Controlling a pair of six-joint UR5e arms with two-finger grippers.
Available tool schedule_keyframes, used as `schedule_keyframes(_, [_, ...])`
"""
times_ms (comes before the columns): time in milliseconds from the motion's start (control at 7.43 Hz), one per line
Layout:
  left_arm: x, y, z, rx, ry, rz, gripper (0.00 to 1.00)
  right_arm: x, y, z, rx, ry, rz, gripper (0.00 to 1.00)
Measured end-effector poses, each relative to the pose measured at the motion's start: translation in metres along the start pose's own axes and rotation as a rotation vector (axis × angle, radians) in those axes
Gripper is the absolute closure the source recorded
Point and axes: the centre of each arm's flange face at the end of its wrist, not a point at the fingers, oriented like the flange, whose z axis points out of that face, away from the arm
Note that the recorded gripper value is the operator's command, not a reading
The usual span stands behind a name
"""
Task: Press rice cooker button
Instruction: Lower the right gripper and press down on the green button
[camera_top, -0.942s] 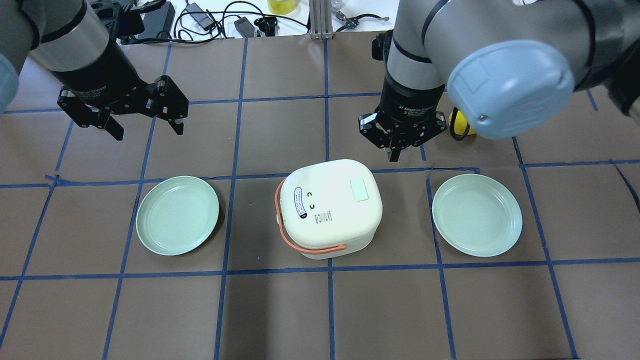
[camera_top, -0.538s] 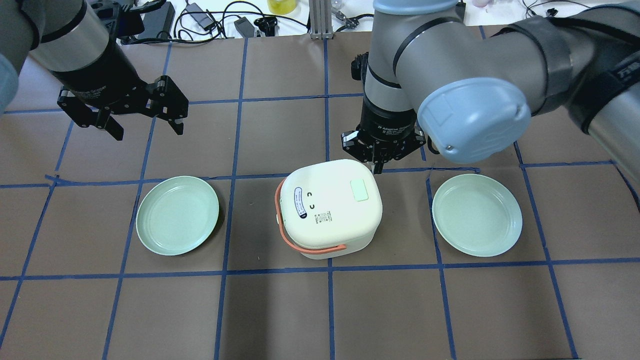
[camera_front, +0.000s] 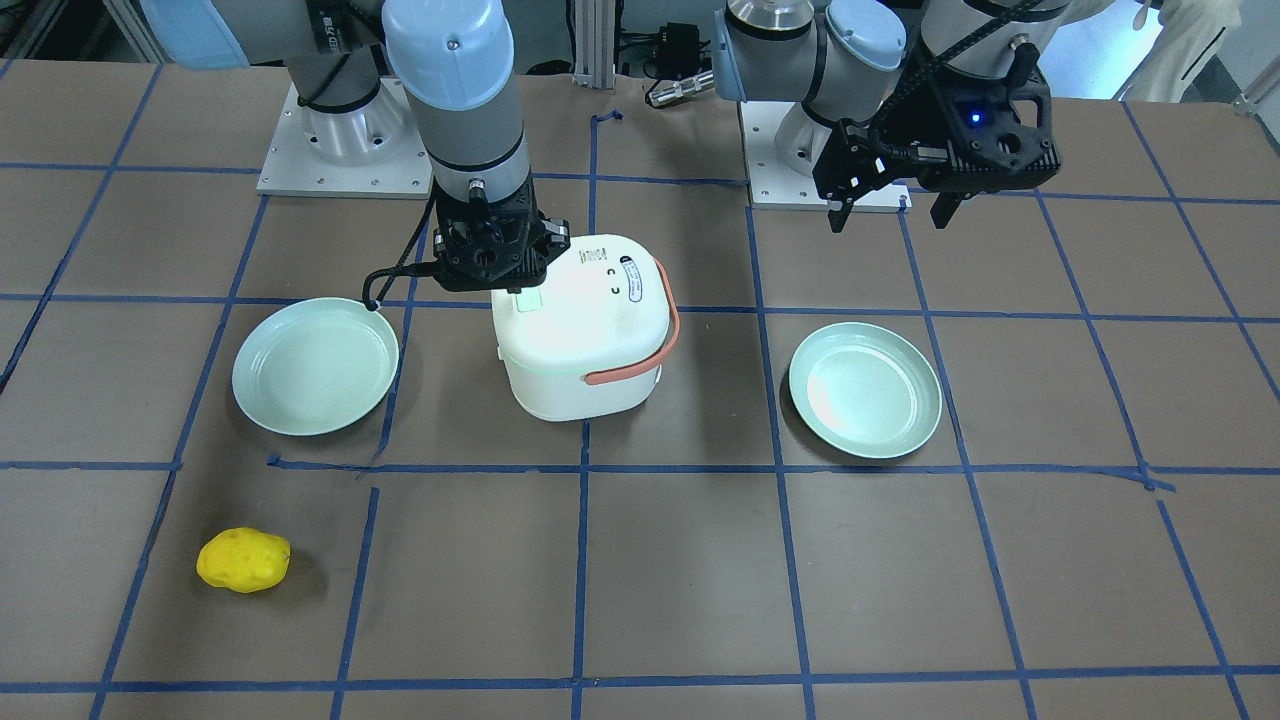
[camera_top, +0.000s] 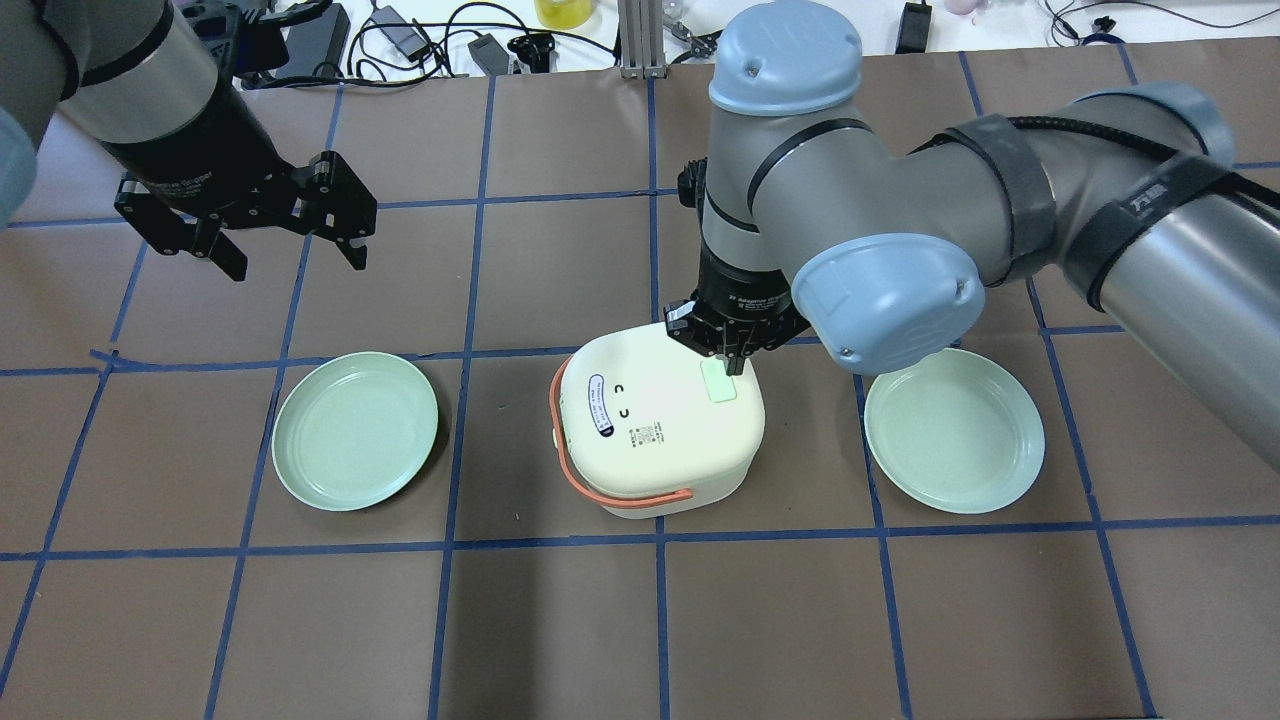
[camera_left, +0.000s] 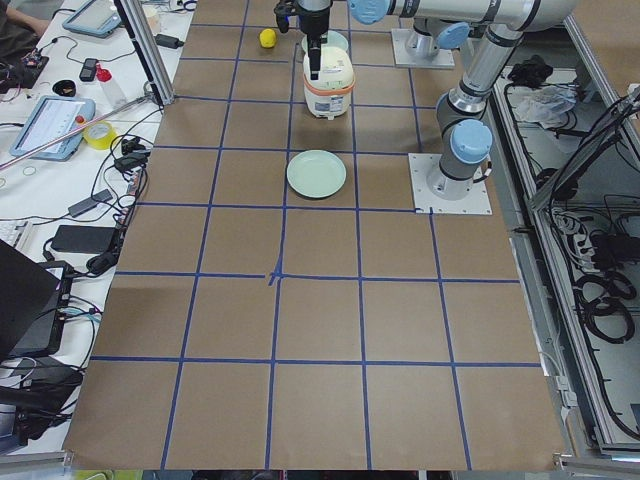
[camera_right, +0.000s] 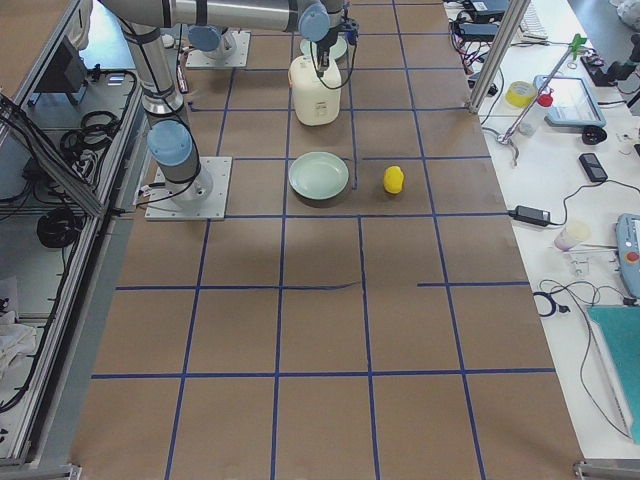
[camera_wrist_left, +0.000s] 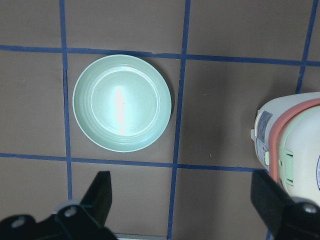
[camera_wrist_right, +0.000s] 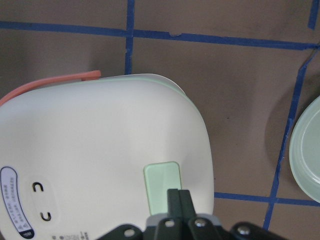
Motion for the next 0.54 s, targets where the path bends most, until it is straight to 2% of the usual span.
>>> schedule_keyframes(538, [0.0000, 0.0000, 0.0000, 0.000, 0.000, -0.001, 0.00, -0.0118, 0.0017, 0.0139, -0.024, 0.009, -0.024, 0.99])
